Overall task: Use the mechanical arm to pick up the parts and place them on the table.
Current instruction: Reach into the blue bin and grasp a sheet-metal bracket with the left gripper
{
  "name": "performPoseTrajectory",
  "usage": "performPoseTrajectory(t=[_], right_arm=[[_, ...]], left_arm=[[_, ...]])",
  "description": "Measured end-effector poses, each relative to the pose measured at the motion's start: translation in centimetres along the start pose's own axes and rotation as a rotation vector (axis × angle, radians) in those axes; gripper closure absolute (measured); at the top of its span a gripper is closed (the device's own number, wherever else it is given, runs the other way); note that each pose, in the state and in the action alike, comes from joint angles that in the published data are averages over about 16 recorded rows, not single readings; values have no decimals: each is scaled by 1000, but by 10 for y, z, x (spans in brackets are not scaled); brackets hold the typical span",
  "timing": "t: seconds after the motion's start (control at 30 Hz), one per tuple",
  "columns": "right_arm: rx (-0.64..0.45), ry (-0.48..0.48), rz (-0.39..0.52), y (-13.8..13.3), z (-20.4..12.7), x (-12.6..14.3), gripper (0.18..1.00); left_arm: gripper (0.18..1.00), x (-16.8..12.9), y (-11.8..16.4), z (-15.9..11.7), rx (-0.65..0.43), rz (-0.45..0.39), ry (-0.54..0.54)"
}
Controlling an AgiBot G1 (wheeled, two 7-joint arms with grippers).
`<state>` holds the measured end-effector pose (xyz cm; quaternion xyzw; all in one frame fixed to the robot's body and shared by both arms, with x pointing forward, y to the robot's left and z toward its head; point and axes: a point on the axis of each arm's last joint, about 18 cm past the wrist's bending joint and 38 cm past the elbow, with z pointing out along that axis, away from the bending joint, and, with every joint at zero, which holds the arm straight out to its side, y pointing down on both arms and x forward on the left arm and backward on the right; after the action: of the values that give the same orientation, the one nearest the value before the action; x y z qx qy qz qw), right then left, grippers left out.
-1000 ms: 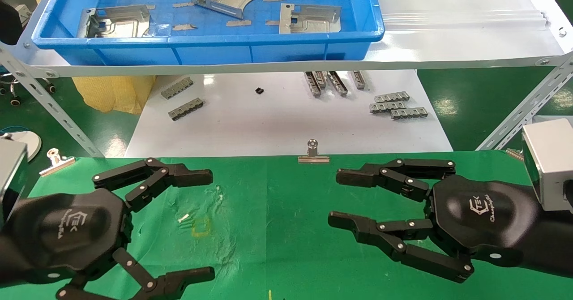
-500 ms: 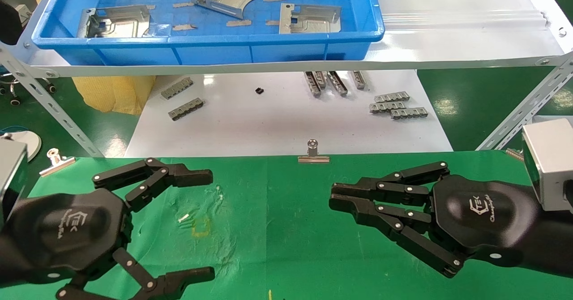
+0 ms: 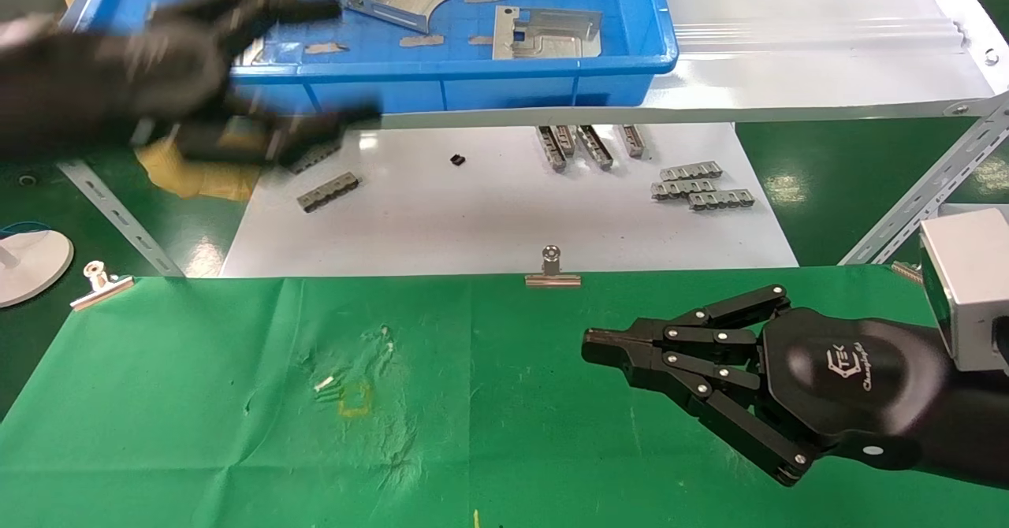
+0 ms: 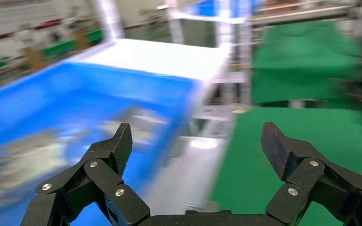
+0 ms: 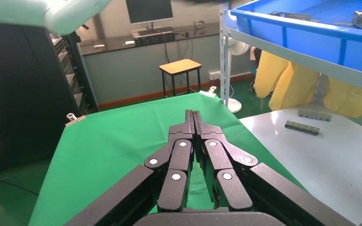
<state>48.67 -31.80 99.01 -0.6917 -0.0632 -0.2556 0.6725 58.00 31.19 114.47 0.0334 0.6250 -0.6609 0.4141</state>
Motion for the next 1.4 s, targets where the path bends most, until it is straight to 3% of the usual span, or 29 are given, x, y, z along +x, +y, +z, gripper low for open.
performPoseTrajectory(t=[0.27, 0.53, 0.77, 1.1, 1.4], right_arm=[[0, 0, 0, 0, 0, 0, 987], [0, 0, 0, 0, 0, 0, 986], [0, 0, 0, 0, 0, 0, 971], [0, 0, 0, 0, 0, 0, 892], [0, 0, 0, 0, 0, 0, 724]], left_arm=[[183, -85, -6, 67, -89, -71, -322], [183, -112, 8, 105, -207, -110, -514], [193, -112, 17, 118, -255, -128, -548], [274, -106, 22, 125, -263, -129, -524], [428, -103, 24, 129, -257, -112, -513]])
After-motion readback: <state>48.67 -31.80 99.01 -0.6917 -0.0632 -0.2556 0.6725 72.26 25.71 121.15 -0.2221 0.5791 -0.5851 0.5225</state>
